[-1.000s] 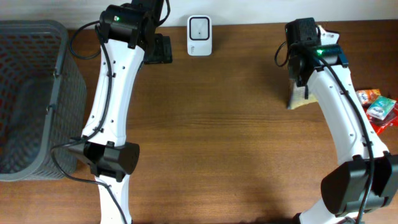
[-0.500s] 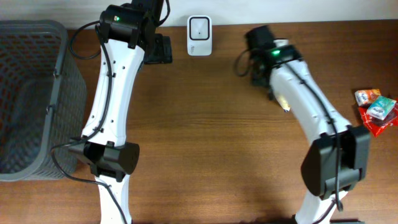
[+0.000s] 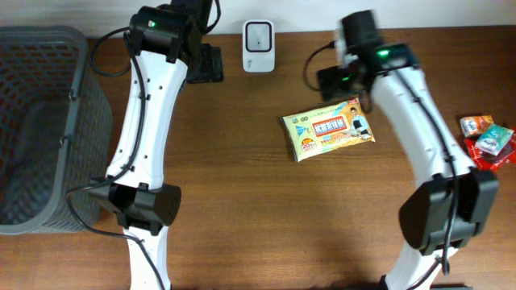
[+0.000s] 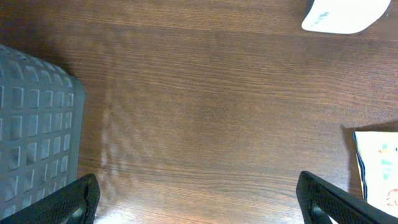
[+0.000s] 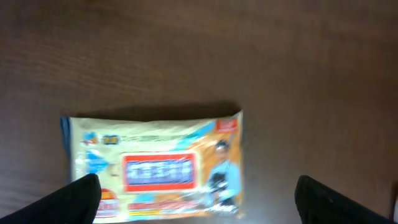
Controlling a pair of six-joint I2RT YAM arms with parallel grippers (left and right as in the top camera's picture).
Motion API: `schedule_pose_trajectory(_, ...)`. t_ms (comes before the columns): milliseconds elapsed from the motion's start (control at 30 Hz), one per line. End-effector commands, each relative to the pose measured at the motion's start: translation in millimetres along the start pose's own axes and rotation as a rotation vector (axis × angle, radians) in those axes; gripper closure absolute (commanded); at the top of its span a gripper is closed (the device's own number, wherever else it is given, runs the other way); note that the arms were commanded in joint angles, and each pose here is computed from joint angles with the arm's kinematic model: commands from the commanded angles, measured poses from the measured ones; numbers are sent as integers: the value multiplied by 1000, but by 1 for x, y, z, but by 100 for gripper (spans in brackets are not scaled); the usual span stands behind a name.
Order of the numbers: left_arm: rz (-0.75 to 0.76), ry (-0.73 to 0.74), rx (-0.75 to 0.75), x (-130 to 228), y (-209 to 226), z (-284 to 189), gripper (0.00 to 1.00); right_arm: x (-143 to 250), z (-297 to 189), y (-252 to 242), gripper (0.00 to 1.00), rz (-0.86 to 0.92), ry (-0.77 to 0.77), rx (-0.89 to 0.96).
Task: Scan the item barcode
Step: 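Lift the cream bag up to the white scanner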
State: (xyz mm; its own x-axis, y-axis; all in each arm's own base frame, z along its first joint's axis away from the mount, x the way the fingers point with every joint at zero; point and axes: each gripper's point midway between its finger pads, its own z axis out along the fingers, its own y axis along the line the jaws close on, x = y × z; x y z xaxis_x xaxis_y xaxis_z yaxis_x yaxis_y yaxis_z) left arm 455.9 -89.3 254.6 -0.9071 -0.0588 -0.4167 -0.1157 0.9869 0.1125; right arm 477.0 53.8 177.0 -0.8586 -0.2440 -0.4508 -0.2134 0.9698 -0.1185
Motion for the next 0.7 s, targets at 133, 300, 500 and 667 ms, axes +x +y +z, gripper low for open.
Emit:
schedule_pose_trajectory(133,6,-1,-11,0,2,0,1,48,65,5,1,-538,34,-426)
schedule_pose_trajectory(300,6,-1,-11,0,2,0,1,95,118,20,1,-718,216,-471)
schedule_pose_trajectory(500,6,-1,-11,0,2,0,1,130,167,20,14,-622,335,-449)
schedule_pose_trajectory(667,6,-1,-11,0,2,0,1,128,174,36,96,-325,369,-408)
